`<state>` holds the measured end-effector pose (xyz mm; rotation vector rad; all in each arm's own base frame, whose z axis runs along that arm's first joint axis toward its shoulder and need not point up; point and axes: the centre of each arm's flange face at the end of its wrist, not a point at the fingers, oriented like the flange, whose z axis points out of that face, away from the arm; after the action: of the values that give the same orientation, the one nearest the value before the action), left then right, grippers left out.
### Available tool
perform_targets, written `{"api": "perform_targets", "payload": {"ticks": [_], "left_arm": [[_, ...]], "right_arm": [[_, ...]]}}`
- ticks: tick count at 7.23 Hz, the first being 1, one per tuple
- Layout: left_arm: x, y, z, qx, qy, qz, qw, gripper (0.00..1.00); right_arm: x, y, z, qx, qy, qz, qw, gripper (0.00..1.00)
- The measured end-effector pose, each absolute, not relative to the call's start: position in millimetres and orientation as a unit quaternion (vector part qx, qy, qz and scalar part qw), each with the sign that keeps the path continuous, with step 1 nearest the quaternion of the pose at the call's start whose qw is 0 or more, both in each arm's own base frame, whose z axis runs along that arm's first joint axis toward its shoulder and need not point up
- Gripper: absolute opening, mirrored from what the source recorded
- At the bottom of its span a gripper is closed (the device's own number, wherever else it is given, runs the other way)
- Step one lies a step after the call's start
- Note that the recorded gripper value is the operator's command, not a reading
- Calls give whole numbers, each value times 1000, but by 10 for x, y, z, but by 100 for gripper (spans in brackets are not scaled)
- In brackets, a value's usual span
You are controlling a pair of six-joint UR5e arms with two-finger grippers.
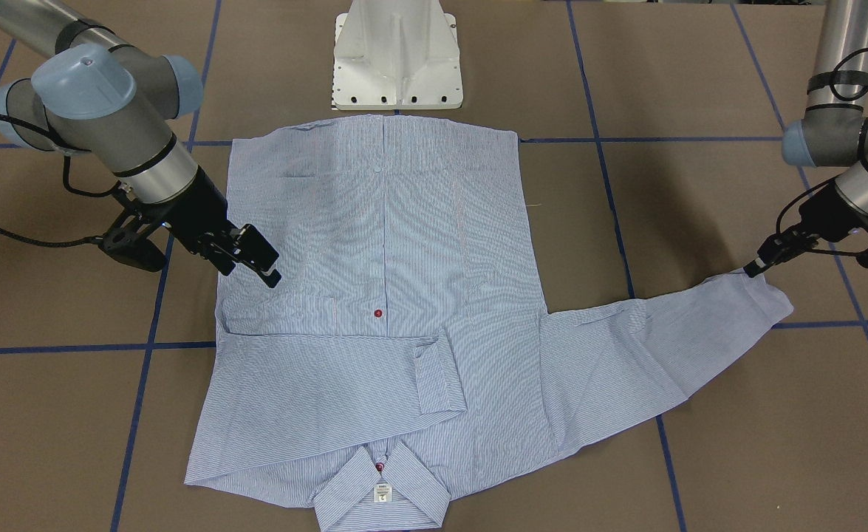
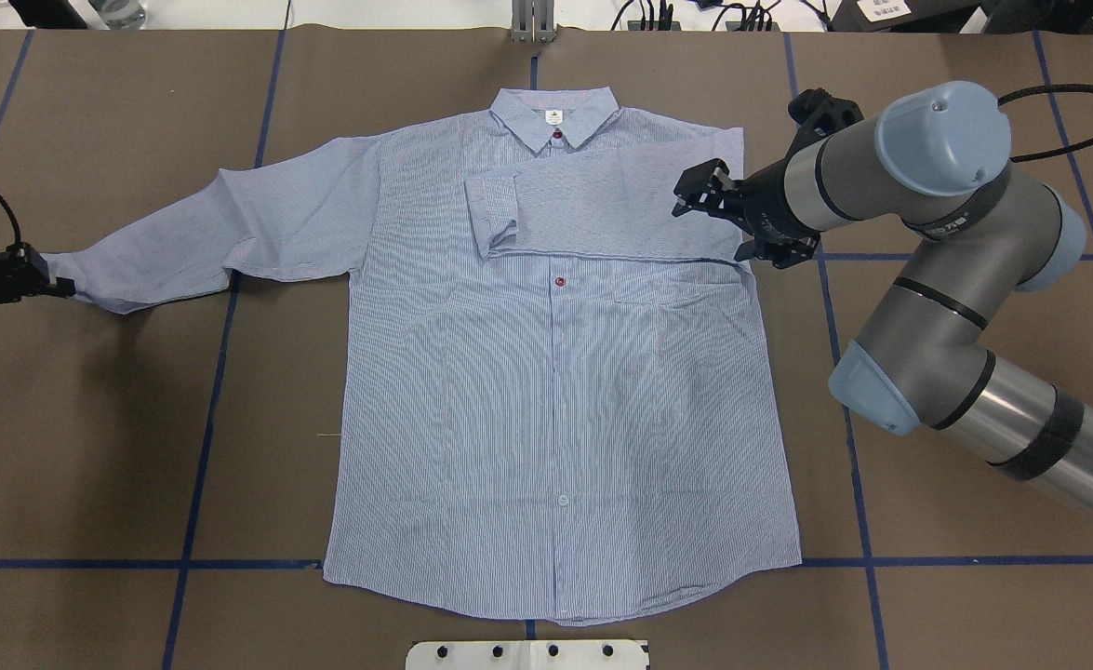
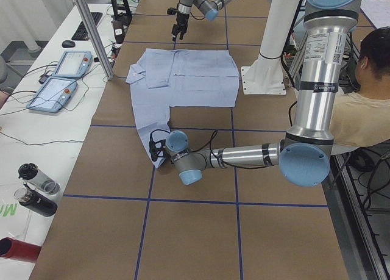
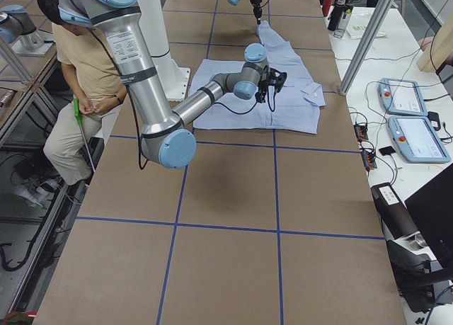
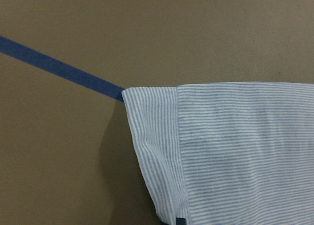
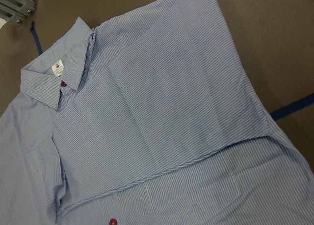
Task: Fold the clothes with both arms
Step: 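Grasp the other sleeve cuff with the left gripper and lift it, then fold the held sleeve with the left gripper across the shirt body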
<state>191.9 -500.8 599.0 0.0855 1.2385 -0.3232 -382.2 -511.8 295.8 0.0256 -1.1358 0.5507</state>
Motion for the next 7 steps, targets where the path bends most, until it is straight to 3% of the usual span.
{"api": "perform_targets", "payload": {"ticks": [4,7], "left_arm": [[2214,-5518,4166,169,649,-65,739,0],[3313,-5642,2871,200,664,5,720,0]], "right_arm": [[-3280,-5396,3043,13,-531,283,799,100],[-2445,-5595,3652,34,-503,273,819,100]]}}
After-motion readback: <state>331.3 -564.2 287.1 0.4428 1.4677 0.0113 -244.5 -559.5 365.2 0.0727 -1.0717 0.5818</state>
